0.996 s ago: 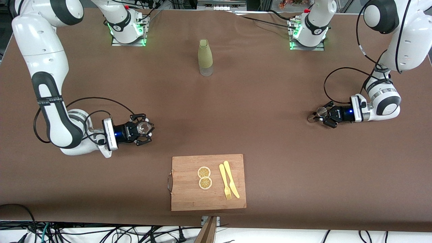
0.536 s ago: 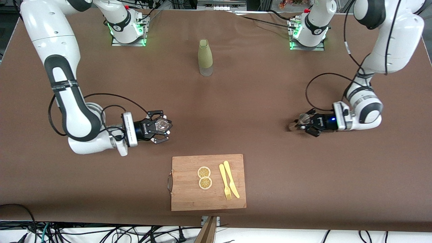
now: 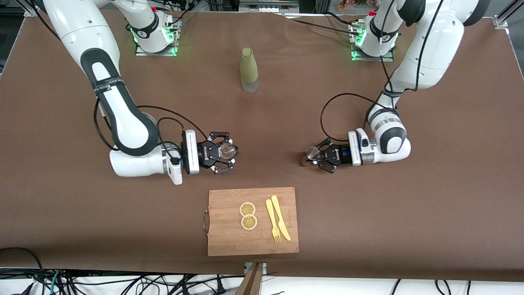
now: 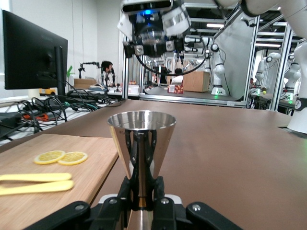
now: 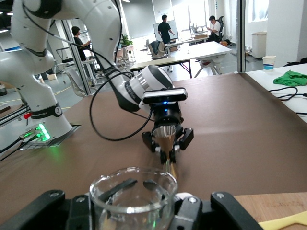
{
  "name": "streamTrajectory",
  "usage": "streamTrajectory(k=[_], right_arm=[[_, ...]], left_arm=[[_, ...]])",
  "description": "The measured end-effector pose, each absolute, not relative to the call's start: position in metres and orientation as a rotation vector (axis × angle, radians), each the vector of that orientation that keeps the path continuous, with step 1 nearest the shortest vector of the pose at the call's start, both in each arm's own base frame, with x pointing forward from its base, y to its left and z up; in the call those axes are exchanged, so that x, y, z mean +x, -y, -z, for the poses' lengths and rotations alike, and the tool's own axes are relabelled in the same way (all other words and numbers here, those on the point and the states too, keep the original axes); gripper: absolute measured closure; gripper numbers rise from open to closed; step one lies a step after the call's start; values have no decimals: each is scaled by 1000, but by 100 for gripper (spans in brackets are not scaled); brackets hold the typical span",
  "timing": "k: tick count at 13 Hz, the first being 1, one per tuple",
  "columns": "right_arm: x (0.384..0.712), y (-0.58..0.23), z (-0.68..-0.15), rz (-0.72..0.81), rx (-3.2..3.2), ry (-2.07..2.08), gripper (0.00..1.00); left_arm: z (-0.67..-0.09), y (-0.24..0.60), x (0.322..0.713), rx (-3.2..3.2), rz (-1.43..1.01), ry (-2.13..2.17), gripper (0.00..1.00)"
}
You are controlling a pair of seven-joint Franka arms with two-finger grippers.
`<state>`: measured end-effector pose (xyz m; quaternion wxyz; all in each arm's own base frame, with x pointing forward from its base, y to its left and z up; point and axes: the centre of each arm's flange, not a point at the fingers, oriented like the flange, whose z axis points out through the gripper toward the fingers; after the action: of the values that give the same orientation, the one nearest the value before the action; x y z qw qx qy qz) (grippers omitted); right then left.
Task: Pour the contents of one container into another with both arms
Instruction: 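Lift the glass with the right gripper while the left gripper brings the jigger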
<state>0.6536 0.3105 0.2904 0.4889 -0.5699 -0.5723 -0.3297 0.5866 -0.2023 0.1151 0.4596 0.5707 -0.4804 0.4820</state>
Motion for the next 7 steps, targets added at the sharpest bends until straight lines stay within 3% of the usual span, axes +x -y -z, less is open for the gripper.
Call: streamTrajectory(k=[7], right_arm=[[641, -345, -282, 808, -1460, 1416, 86]], left_arm=[[-117, 266, 588, 1463, -1205, 1161, 79]])
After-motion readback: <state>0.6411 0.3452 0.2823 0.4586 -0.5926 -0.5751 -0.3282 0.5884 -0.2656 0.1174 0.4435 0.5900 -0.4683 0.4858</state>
